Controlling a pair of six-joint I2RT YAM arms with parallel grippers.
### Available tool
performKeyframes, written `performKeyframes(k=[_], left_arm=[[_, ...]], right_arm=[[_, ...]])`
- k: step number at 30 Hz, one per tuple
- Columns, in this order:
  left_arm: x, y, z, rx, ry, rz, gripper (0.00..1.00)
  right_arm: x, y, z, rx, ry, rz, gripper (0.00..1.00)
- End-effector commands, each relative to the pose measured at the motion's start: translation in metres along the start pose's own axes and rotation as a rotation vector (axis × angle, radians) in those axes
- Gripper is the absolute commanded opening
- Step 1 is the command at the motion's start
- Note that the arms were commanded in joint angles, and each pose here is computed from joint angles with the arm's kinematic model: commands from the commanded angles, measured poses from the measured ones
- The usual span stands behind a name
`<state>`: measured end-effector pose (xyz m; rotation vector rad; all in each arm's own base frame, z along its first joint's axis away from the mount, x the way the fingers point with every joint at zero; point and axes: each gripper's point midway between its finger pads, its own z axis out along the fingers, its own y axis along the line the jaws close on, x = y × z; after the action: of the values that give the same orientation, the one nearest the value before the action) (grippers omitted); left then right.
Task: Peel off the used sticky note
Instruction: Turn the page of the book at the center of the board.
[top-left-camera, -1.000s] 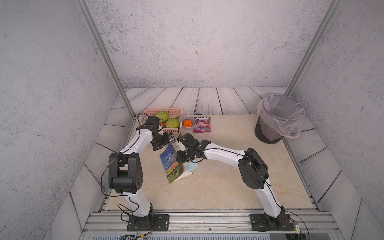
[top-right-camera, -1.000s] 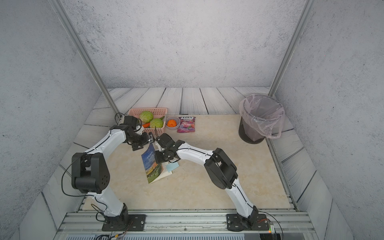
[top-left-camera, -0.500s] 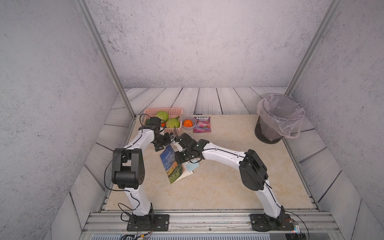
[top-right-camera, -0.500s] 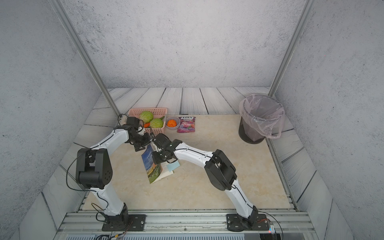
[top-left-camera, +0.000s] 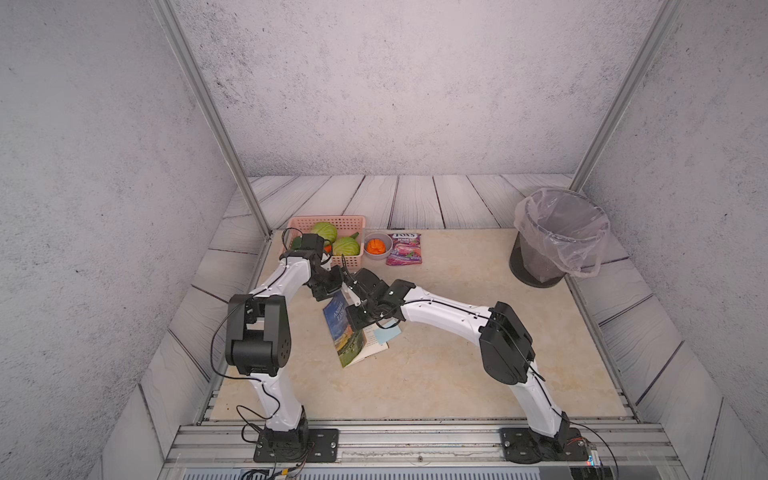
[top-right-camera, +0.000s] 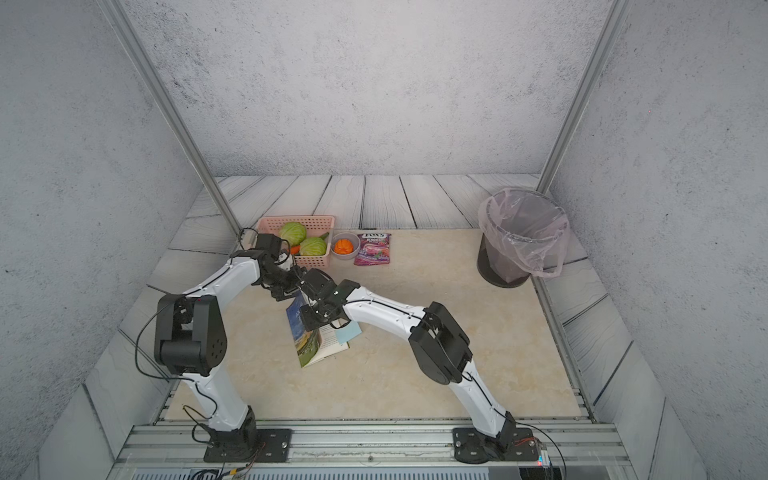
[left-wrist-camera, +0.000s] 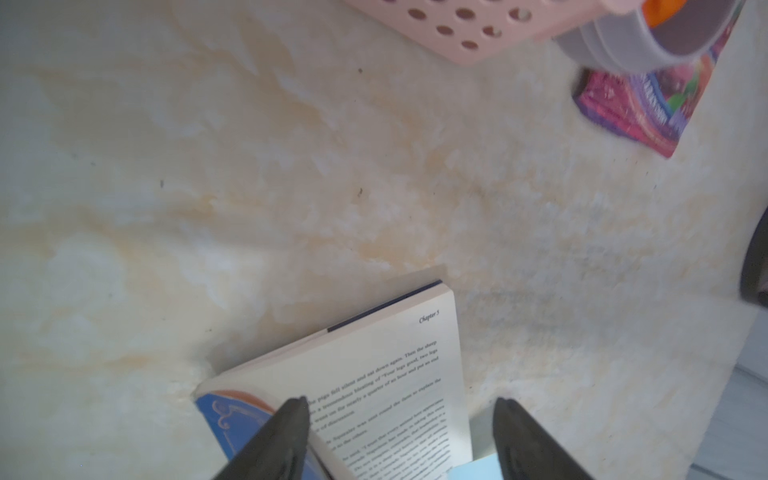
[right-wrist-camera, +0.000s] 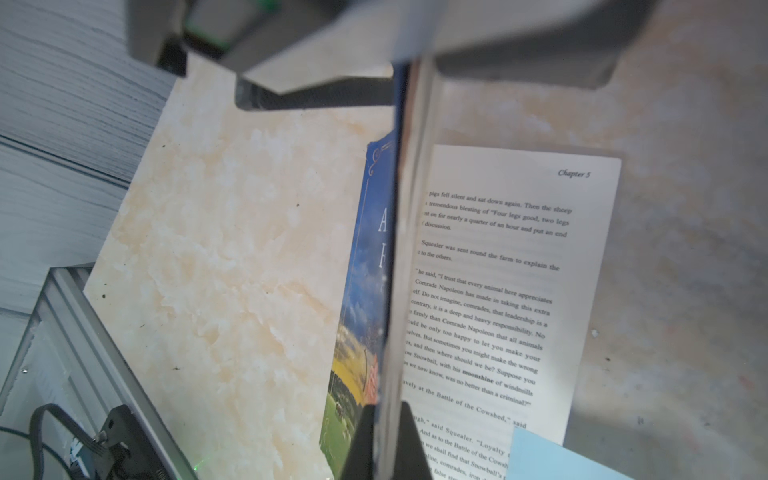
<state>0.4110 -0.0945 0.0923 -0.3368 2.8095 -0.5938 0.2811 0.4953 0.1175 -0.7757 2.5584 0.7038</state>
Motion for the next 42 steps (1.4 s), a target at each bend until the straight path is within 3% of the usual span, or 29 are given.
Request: performKeyframes(k=[1, 3, 13, 20, 27, 32, 33, 36, 42], left_arm=[[0.013, -0.007, 0.002, 0.018, 0.073, 0.006, 0.56], [0.016, -0.008, 0.002, 0.021, 0.09, 0.011, 0.51], [0.022, -0.014, 0.007, 0.072, 0.121, 0.018, 0.52], [0.026, -0.016, 0.01, 0.096, 0.145, 0.037, 0.0], [0.024, -0.016, 0.002, 0.086, 0.129, 0.084, 0.0], [0.026, -0.019, -0.001, 0.107, 0.134, 0.155, 0.0], [0.026, -0.019, -0.001, 0.112, 0.133, 0.167, 0.0], [0.027, -0.025, -0.001, 0.157, 0.14, 0.21, 0.0], [0.027, -0.029, -0.005, 0.208, 0.114, 0.293, 0.0]], right_arm=[[-0.03, 0.0, -0.017, 0.044, -0.115, -0.024, 0.0], [-0.031, -0.001, -0.017, 0.05, -0.117, -0.025, 0.0], [-0.031, 0.001, -0.016, 0.045, -0.116, -0.026, 0.0], [-0.033, -0.001, -0.015, 0.058, -0.116, -0.028, 0.0], [-0.03, 0.001, -0.019, 0.05, -0.102, -0.026, 0.0], [-0.024, 0.006, -0.031, 0.013, -0.073, -0.012, 0.44], [-0.023, 0.01, -0.035, -0.013, -0.067, -0.007, 0.48], [-0.021, 0.017, -0.049, -0.088, -0.056, 0.013, 0.56], [-0.005, 0.016, -0.077, -0.214, -0.024, 0.07, 0.57]])
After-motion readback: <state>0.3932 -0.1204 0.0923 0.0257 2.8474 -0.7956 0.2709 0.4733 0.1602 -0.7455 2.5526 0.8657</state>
